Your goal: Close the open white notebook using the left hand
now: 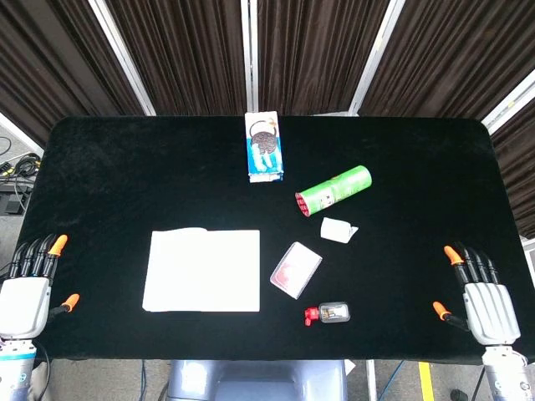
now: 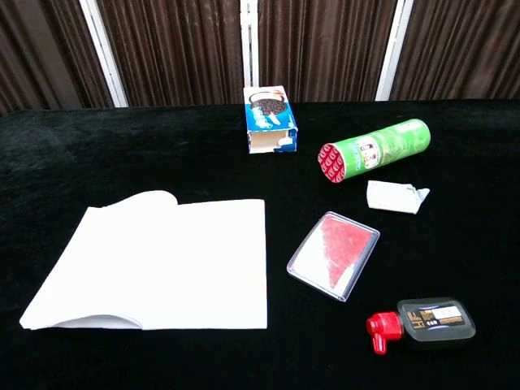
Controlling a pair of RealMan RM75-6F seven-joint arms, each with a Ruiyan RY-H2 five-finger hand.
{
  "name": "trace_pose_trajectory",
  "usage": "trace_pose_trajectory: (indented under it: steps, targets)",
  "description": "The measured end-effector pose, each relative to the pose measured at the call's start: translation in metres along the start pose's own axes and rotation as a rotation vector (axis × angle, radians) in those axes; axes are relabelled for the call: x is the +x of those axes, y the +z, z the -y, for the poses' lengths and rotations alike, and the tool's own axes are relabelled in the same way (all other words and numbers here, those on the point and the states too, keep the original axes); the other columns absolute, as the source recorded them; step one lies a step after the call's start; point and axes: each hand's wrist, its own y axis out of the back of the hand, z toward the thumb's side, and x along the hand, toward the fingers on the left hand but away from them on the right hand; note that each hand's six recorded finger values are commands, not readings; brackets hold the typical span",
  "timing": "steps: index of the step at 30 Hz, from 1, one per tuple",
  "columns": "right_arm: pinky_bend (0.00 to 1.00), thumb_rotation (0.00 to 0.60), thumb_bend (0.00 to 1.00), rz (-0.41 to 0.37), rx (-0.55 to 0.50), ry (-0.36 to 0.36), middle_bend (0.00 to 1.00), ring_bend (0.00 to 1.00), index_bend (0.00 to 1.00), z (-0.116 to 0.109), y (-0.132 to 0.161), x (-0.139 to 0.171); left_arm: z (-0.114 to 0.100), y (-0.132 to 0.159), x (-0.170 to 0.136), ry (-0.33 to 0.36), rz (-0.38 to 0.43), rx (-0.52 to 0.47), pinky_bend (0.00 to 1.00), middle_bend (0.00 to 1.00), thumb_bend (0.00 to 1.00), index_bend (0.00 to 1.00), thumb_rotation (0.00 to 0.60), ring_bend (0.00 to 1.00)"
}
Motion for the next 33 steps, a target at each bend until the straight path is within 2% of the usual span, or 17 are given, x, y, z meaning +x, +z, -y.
trace_pose_trajectory:
  steps: [21,28,33]
  targets:
    - [0.00,0.600,0.09,0.008,-0.006,0.002,0.00,0.00,0.00,-0.001,0.000,0.001,0.006,0.006,-0.001,-0.025,0.026,-0.002,0.00,0.00,0.11,0.00,0.600,0.00]
    - [0.00,0.600,0.09,0.010,-0.011,0.007,0.00,0.00,0.00,-0.001,-0.001,0.002,0.020,0.026,-0.009,-0.085,0.100,-0.006,0.00,0.00,0.11,0.00,0.600,0.00]
    - [0.00,0.600,0.09,0.013,-0.015,0.009,0.00,0.00,0.00,-0.001,-0.001,0.001,0.039,0.050,-0.013,-0.145,0.169,0.004,0.00,0.00,0.14,0.00,0.600,0.00]
